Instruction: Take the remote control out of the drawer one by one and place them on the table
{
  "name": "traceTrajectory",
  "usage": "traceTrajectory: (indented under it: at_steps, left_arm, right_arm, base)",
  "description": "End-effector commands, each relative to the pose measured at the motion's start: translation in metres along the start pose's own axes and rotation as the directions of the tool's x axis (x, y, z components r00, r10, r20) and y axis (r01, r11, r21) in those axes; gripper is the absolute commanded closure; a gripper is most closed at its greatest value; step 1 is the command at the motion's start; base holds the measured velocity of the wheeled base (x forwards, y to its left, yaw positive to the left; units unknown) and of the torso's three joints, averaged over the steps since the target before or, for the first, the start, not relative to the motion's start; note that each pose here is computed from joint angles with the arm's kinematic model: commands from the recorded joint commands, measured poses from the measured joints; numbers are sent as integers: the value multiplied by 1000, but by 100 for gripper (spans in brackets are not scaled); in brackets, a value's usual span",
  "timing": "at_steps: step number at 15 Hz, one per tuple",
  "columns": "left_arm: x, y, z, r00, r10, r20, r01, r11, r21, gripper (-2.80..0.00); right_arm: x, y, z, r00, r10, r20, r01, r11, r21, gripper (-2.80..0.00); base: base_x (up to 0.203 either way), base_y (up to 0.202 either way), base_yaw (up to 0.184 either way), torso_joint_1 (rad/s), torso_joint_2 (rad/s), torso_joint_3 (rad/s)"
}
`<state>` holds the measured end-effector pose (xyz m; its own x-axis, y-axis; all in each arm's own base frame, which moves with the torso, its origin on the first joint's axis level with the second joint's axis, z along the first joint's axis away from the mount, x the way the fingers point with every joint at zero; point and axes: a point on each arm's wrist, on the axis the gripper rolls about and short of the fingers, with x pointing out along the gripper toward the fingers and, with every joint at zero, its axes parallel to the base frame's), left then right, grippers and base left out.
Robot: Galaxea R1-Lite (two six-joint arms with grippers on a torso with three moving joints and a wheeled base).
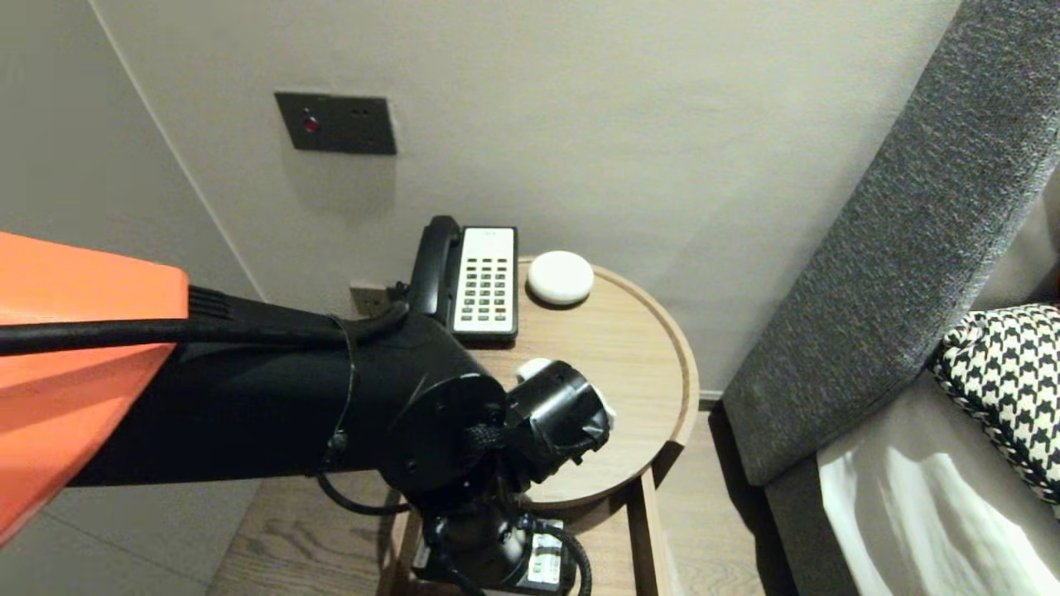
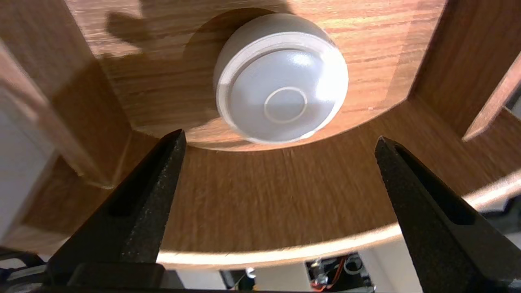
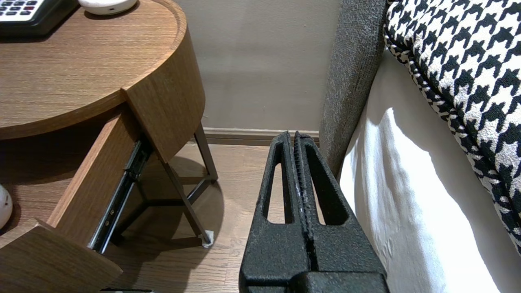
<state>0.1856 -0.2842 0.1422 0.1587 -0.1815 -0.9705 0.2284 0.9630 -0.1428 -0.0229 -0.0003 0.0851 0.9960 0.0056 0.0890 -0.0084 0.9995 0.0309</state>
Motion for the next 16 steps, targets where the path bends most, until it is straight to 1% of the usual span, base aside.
traceTrajectory:
  at_steps: [1,4,12,14,16]
  left_arm:
    - [15,-4,1,999,36,-22,-36,999,-3,-280]
    - [27,-5,1,997,60,-43,-60,998,-11,-280]
    - [37,-10,2,997,64,-47,-64,998,-3,-280]
    - [38,-10,3,997,71,-37,-71,997,-3,-280]
    - [42,-13,3,995,102,-16,-102,995,4,-280]
  right_arm:
    - [2,0,-11,999,-2,-40,2,1000,0,0]
    - [2,0,-11,999,-1,-40,1,1000,0,0]
    - [2,0,-11,999,-1,-40,1,1000,0,0]
    - [2,0,-11,999,-2,-40,2,1000,0,0]
    - [2,0,-11,999,-2,-40,2,1000,0,0]
  base:
    - [0,0,0,0,0,0]
    - [0,0,0,0,0,0]
    - [0,0,0,0,0,0]
    - [0,0,0,0,0,0]
    - [0,0,0,0,0,0]
